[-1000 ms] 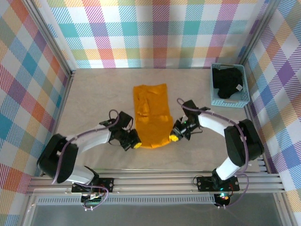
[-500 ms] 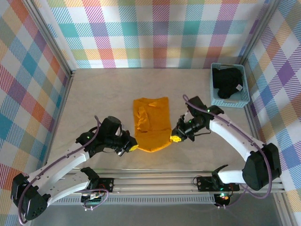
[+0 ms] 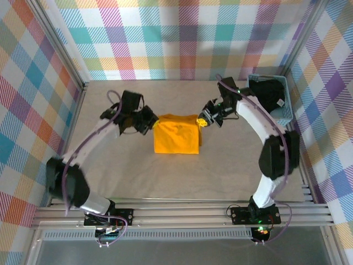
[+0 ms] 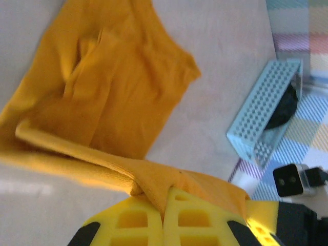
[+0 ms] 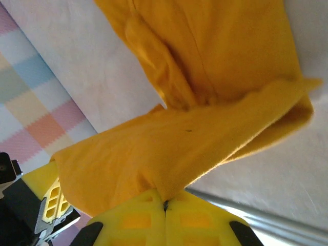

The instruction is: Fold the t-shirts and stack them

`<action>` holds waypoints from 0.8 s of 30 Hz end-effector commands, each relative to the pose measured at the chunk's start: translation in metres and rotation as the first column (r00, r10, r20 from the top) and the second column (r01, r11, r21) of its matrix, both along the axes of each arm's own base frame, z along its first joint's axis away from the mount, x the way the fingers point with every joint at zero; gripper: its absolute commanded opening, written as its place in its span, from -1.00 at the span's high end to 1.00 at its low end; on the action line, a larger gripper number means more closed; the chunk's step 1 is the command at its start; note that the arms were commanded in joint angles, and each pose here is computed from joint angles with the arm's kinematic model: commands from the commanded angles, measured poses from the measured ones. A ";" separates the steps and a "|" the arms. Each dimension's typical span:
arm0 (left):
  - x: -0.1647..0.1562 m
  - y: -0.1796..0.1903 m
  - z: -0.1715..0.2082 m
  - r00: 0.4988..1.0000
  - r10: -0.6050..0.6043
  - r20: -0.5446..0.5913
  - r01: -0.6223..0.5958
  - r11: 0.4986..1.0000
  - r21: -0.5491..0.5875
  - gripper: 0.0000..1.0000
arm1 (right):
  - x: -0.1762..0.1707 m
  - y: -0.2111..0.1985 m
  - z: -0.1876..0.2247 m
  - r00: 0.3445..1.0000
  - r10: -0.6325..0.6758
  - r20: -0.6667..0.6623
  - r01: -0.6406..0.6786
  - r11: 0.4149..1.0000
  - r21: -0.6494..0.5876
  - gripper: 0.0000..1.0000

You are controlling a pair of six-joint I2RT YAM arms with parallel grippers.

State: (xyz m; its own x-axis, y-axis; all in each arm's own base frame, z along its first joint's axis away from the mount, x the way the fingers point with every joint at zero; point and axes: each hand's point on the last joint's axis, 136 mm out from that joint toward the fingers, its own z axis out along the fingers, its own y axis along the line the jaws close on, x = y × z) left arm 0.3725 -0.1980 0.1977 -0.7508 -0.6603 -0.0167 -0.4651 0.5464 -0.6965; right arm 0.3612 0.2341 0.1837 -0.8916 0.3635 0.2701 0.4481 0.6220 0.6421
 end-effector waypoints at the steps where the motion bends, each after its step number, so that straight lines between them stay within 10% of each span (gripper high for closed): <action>1: 0.049 0.000 -0.033 0.999 -0.031 -0.011 0.032 0.998 0.046 1.00 | 0.046 0.008 -0.034 0.997 -0.049 -0.052 0.051 0.998 0.037 1.00; 5: 0.104 0.004 -0.062 0.999 -0.023 -0.029 0.026 0.994 0.107 0.45 | 0.097 0.004 -0.070 0.997 -0.078 -0.026 0.077 0.997 -0.031 0.23; 9: 0.112 0.003 -0.045 1.000 0.001 0.016 -0.003 0.991 0.135 -0.05 | 0.119 -0.007 -0.054 0.992 -0.078 0.103 0.088 0.992 -0.089 0.04; 18: -0.049 -0.046 -0.063 0.979 0.153 -0.131 -0.156 0.988 -0.013 -0.02 | 0.038 -0.010 0.009 0.905 -0.047 0.423 0.021 0.998 0.065 -0.01; 24: -0.070 -0.104 -0.074 0.954 0.267 -0.133 -0.288 0.941 -0.178 -0.34 | -0.041 -0.026 0.022 0.856 -0.072 0.512 0.011 0.992 0.122 -0.13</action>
